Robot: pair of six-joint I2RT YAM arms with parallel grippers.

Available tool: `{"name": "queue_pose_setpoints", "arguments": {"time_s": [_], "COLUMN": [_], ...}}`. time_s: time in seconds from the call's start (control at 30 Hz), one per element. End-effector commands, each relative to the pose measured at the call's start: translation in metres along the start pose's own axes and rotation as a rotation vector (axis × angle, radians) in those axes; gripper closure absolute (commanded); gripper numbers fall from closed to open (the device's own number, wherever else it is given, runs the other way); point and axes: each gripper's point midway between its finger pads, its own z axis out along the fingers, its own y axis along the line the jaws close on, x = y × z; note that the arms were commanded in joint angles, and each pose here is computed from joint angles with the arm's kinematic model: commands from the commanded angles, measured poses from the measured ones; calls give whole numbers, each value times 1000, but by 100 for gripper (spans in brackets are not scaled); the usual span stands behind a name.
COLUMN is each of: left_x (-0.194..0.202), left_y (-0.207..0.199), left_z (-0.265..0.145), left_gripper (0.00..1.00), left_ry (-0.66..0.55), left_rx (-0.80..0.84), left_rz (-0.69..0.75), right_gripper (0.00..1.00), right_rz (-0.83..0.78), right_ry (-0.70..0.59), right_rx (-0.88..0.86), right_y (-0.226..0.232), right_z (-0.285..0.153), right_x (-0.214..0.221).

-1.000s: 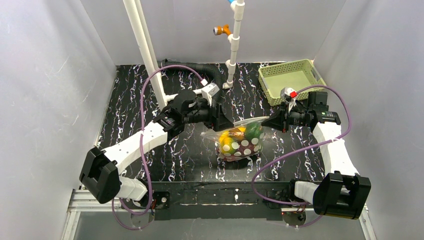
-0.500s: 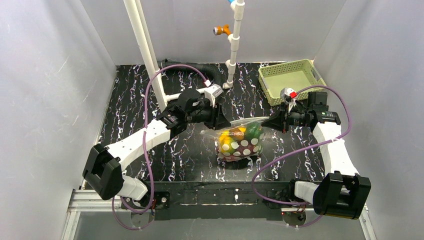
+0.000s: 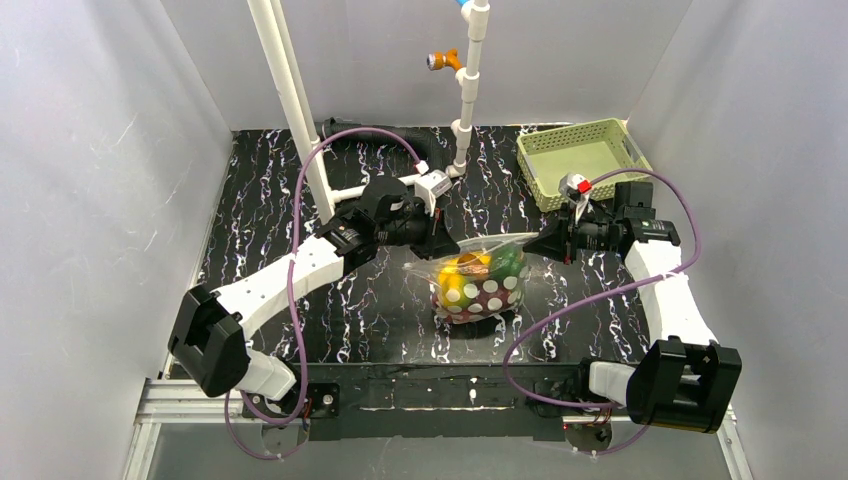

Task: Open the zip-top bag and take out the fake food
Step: Open the zipper of the food storage bag at the center of the board, then pick up the fake vegetable from the zipper food storage bag.

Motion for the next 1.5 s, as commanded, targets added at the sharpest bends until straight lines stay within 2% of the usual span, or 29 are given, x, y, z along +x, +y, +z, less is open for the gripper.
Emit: {"name": "queue_pose_setpoints", "arguments": {"time_s": [0.0,0.23,0.3,0.5,0.6,0.8,0.97,1.2,1.47], "left_x": [-37,-62,-67,-80,-83,-76,-73,-71,-63], "left_y": [-17,-21,-20,-26,-33,-33,-30,-29,-30], "left_z": [-15,-19,-21,-24,-20,-9,-7,-10,-7], "left_gripper": [100,100,100,100,100,100,100,100,100], "left_ry": [-125,-248,-277,-344,-349,-348,-354,-364,-354], "left_rx": [9,-25,-41,-81,-74,-81,-89,-94,-70], "left_rz": [6,-70,-78,-74,-73,-108,-124,-134,-143], "right_gripper": [86,40,36,36,43,46,46,52,52], "right_rz": [1,-27,-45,-72,-70,-163,-165,-108,-110], "right_ry": [19,94,115,122,132,241,299,342,360], "right_rx": [29,64,63,42,-28,-265,-340,-132,126], "right_y": [-5,2,8,28,46,102,115,73,25], "right_z": [-3,-18,-24,-31,-22,22,55,76,68], "right_x": [-16,-45,-56,-90,-96,-64,-37,-23,-10]}}
